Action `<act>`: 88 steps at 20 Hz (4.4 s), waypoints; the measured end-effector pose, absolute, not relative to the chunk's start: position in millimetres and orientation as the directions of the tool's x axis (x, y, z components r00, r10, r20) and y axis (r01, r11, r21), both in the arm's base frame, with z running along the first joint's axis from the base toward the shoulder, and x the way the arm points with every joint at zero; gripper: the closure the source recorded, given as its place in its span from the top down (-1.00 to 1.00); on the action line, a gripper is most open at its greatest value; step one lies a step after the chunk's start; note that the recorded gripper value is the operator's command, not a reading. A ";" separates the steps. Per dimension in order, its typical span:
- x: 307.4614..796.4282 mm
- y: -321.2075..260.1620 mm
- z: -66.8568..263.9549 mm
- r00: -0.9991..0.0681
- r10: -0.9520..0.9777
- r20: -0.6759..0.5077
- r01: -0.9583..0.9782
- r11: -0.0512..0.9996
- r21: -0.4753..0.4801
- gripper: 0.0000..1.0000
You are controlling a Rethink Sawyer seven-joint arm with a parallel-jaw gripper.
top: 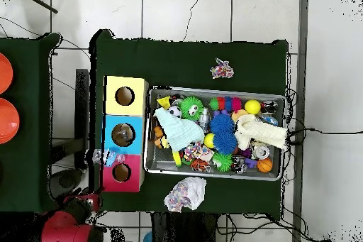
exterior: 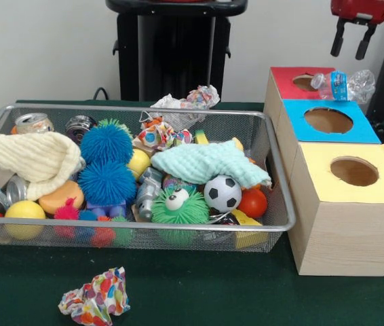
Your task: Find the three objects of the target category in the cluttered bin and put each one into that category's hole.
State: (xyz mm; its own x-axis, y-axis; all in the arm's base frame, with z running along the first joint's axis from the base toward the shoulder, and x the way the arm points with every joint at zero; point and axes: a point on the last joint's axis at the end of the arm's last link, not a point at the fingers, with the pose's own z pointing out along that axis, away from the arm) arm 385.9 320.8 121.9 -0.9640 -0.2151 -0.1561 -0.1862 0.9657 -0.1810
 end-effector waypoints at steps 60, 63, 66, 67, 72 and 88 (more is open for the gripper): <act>363.4 353.6 135.4 -0.933 -0.316 -0.170 -0.300 0.947 -0.110 -1.00; 363.2 354.1 135.2 -0.933 -0.316 -0.170 -0.301 0.947 -0.110 -1.00; 362.9 354.7 135.1 -0.933 -0.317 -0.170 -0.302 0.947 -0.109 -1.00; 362.8 354.9 135.0 -0.933 -0.318 -0.169 -0.303 0.947 -0.108 -1.00; 362.9 355.9 134.9 -0.932 -0.319 -0.173 -0.304 0.947 -0.107 -1.00; 337.8 383.0 140.2 -0.897 -0.387 -0.215 -0.373 0.922 -0.106 -1.00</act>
